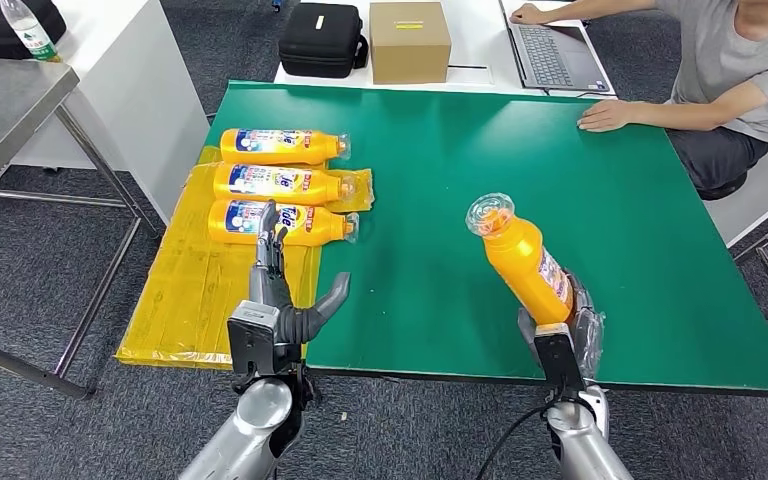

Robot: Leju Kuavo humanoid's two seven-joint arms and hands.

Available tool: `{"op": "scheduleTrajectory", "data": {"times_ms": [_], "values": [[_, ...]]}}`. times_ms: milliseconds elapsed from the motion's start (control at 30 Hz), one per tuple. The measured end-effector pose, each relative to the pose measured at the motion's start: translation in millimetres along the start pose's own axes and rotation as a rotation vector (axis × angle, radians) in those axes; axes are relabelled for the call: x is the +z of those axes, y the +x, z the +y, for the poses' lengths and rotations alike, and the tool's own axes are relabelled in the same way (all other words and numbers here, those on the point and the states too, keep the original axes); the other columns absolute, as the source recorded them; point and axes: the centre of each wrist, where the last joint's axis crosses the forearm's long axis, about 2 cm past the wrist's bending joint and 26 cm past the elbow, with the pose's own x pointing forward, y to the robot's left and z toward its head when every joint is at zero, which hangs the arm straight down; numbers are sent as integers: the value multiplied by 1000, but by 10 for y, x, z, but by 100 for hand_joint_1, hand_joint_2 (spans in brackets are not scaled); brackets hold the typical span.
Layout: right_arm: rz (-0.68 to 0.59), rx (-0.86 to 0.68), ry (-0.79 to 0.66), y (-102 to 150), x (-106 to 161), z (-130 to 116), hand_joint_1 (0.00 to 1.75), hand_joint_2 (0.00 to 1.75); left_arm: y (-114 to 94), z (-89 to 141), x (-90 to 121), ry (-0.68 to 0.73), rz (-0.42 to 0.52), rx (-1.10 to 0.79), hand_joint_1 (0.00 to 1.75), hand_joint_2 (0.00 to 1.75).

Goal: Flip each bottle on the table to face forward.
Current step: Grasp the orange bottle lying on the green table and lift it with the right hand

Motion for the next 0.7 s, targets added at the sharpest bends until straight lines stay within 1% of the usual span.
{"op": "scheduleTrajectory", "data": {"times_ms": [333,400,533,600,700], "values": [[-10,-8,5,35,9,34,175,175,-27,7,16,10,21,0,0,175],[-6,-11,-7,42,13,41,175,175,-47,1,29,27,56,24,0,175],[-13,-6,-31,79,12,68,175,175,-109,-68,114,53,175,102,0,175],[-28,4,-30,103,10,87,175,175,-116,-112,152,32,189,109,0,175],[-56,19,-12,135,8,116,175,175,-116,-151,175,2,185,105,0,175]]}}
